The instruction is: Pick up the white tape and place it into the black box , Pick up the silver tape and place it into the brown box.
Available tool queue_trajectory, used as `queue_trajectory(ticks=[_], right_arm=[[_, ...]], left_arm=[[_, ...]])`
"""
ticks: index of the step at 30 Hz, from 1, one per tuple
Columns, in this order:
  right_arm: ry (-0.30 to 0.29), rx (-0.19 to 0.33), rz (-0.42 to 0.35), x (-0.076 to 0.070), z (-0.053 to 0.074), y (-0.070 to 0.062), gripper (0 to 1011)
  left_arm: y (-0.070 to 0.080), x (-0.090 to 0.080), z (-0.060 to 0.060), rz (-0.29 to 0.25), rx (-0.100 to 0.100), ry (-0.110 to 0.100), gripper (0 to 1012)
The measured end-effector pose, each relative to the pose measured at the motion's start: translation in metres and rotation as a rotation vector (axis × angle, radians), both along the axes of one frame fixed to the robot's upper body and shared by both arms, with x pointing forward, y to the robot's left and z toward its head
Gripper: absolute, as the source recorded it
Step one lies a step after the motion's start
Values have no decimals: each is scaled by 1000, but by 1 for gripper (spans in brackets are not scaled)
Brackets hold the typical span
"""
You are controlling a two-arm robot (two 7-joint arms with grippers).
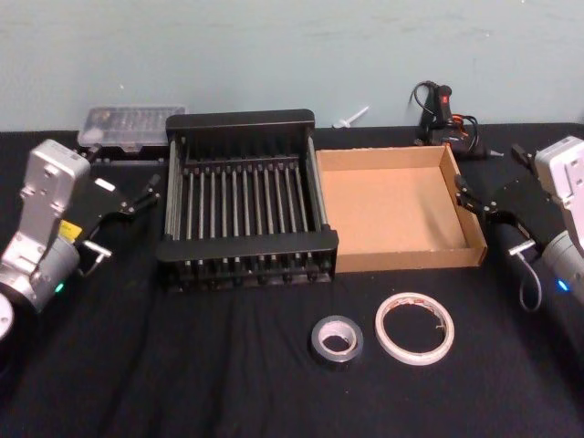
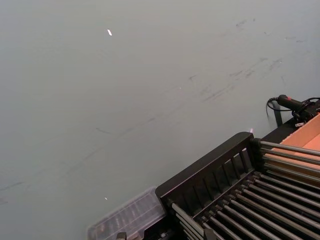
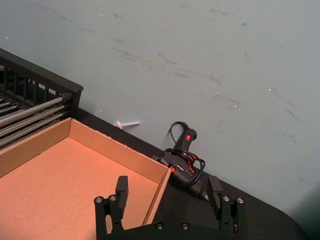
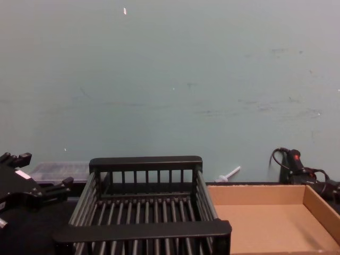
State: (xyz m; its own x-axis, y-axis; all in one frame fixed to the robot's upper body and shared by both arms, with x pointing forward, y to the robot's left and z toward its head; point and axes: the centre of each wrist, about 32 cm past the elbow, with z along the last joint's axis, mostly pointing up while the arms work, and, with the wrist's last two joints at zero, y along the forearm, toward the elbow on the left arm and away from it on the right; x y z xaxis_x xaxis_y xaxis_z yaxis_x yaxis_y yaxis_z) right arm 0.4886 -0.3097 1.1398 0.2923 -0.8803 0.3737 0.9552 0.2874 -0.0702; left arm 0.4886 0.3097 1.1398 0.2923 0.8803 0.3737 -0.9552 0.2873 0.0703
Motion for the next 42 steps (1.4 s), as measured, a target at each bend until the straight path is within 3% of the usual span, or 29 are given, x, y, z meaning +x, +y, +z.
queue_trajectory(ticks=[42], right_arm=[[0, 0, 0, 0, 0, 0, 1002]], left_arm=[[0, 0, 0, 0, 0, 0, 1001]])
